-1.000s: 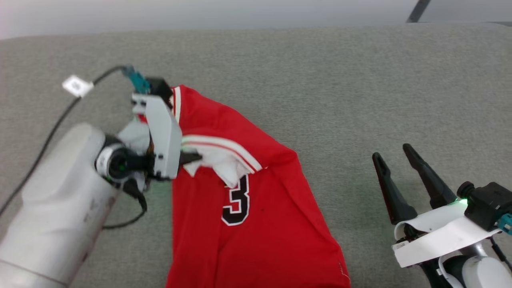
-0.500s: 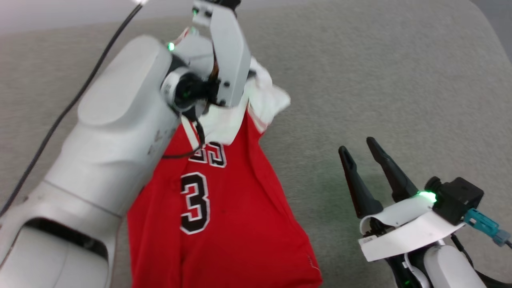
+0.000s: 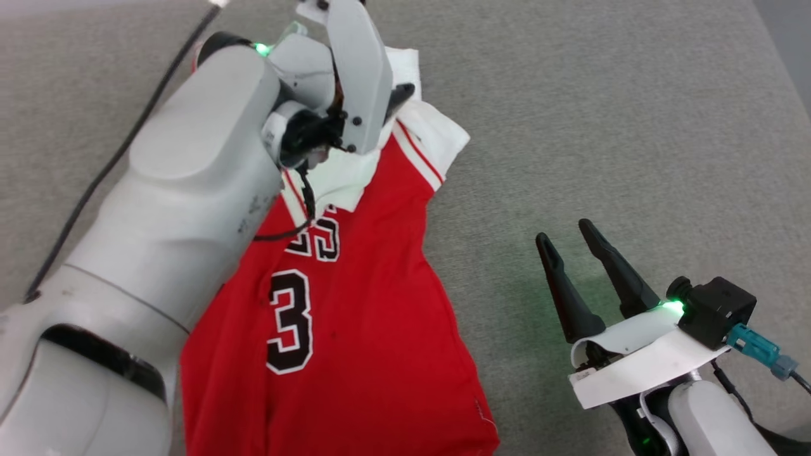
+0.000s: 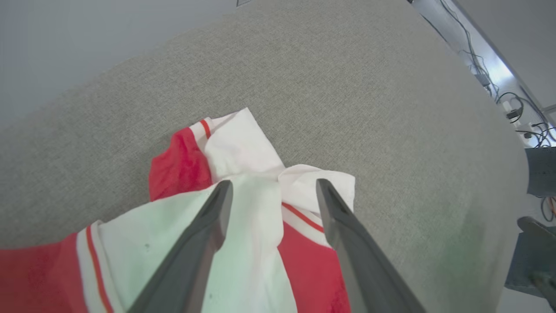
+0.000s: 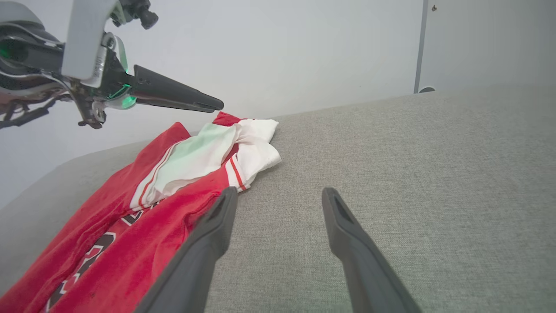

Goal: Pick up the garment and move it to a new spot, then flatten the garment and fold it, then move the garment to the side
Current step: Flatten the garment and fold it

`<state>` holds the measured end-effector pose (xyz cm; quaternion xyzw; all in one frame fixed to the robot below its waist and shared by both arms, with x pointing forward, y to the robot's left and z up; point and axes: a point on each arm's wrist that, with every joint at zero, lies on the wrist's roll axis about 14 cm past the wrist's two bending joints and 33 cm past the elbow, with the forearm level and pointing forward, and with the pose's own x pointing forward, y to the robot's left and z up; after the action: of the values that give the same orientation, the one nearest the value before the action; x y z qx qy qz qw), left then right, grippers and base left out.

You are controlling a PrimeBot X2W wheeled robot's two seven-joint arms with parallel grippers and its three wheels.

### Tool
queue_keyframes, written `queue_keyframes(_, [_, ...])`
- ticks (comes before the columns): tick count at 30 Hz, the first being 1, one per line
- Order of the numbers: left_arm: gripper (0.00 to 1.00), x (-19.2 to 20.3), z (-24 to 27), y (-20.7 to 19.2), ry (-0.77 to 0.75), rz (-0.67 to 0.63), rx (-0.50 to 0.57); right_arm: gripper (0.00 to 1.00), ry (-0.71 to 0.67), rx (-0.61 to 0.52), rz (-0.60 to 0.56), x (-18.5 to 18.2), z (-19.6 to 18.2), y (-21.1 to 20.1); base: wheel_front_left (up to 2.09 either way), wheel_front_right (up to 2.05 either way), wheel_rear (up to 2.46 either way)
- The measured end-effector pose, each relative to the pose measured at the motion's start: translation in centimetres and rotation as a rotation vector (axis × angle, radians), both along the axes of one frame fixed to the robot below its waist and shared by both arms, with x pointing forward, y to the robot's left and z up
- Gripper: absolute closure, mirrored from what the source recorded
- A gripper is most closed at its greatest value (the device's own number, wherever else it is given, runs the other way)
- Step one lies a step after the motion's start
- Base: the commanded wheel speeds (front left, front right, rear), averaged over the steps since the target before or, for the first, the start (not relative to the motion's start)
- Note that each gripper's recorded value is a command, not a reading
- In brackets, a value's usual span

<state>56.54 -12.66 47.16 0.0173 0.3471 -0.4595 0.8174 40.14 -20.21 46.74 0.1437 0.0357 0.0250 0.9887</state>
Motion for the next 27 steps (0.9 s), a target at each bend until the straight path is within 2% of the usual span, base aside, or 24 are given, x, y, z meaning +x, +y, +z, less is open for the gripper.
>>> queue_keyframes(4, [0.0,-1.3,-0.9,1.6,0.034,-0.023,0.06,0.0,0.008,-0.016,0.04,0.4,0.0,0.5,0.0,0.0,0.0])
queue_keyframes(8, [0.0,-3.6,-2.6,4.8,0.111,-0.063,0.214,0.0,-0.024,-0.012,0.083,1.1,1.2,1.7,0.0,0.0,0.0])
queue_keyframes(11, [0.0,-4.6,-2.7,6.1,0.134,-0.08,0.267,0.0,-0.043,-0.006,0.109,1.4,1.9,2.5,0.0,0.0,0.0])
queue_keyframes(24, [0.0,-5.8,-4.8,5.8,0.185,-0.133,0.293,0.0,-0.02,-0.004,0.082,1.0,1.2,1.9,0.0,0.0,0.0])
queue_keyframes(25, [0.1,-5.8,-5.0,5.9,0.187,-0.133,0.297,0.0,-0.018,-0.003,0.081,1.0,1.2,1.9,0.0,0.0,0.0])
queue_keyframes(27, [0.71,-5.6,-5.2,6.0,0.188,-0.127,0.296,0.0,-0.015,-0.004,0.08,1.0,1.0,1.9,0.0,0.0,0.0])
